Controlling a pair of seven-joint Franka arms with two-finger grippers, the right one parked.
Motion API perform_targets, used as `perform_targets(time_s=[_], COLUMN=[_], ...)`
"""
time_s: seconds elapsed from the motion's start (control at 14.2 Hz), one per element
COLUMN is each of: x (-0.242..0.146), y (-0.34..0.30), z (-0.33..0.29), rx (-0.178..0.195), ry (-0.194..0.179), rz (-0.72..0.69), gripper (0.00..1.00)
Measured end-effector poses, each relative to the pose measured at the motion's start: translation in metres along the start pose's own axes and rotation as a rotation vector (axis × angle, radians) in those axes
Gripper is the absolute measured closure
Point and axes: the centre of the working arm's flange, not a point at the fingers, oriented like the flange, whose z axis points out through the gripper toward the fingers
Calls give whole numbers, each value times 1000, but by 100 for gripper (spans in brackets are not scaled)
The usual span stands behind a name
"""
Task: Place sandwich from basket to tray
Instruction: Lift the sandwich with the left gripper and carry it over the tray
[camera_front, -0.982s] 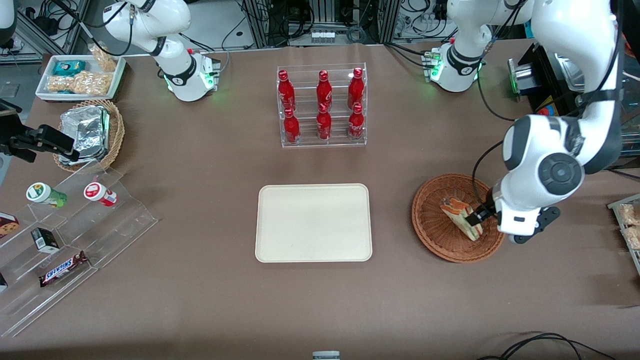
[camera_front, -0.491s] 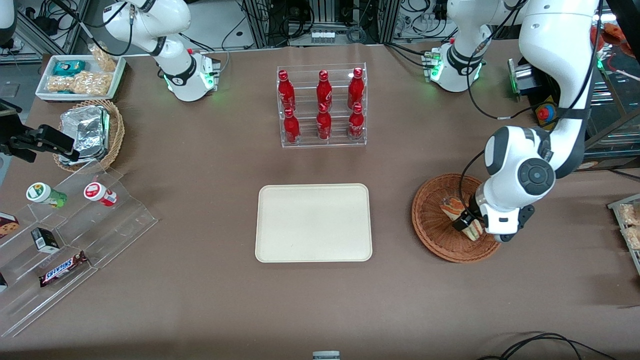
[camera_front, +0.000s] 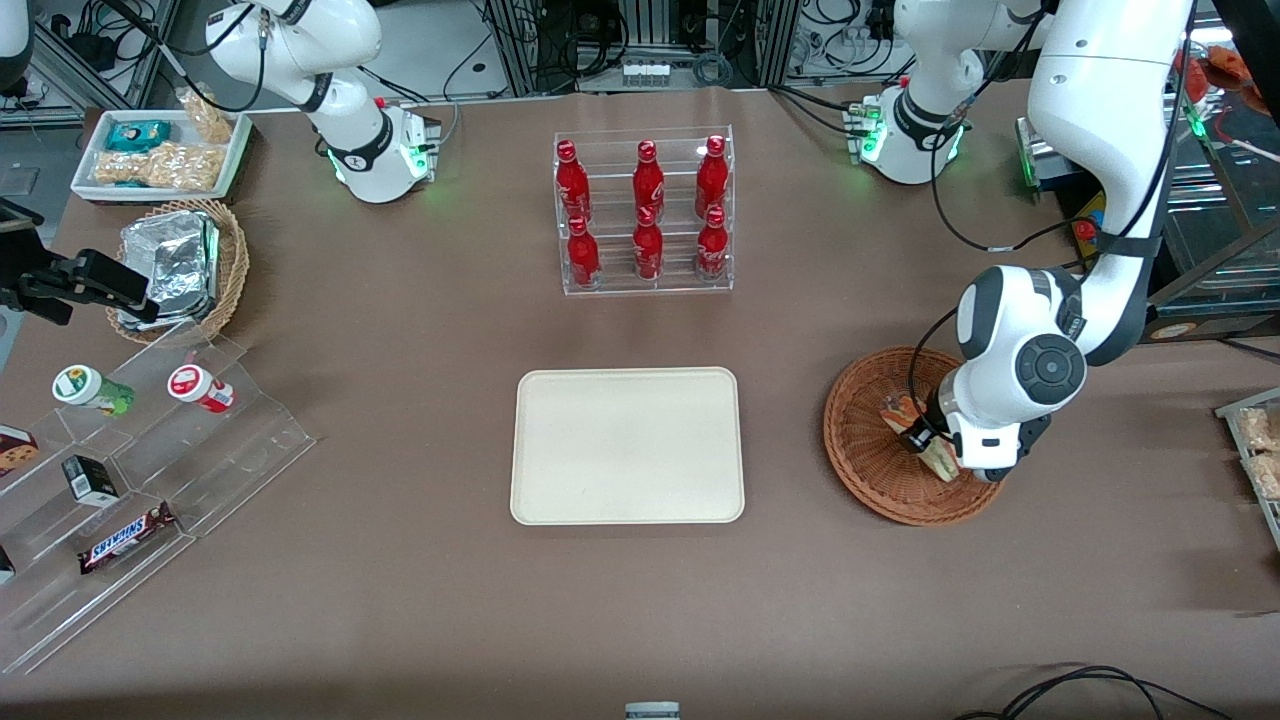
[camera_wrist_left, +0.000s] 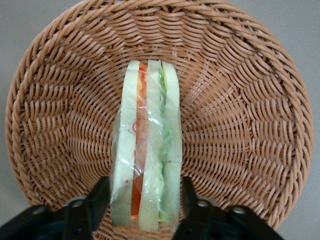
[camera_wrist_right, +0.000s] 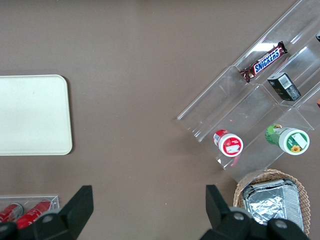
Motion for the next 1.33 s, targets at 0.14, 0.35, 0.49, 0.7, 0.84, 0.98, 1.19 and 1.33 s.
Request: perform_targets(time_s=[0.14, 0.35, 0.49, 0.7, 0.84, 0.98, 1.19, 1.33], x=[2, 7, 4, -40, -84, -124, -177, -208], y=[2, 10, 22, 59, 90, 130, 193, 227], z=[-7, -41, -72, -92, -94, -93, -72, -57], rx=[7, 49, 46, 29, 17, -5, -43, -100], ry=[-5, -35, -31, -6, 12, 33, 49, 49], rz=[-1, -2, 13, 111, 261, 435, 589, 642], gripper=[59, 79, 80, 85, 86, 86, 86, 86])
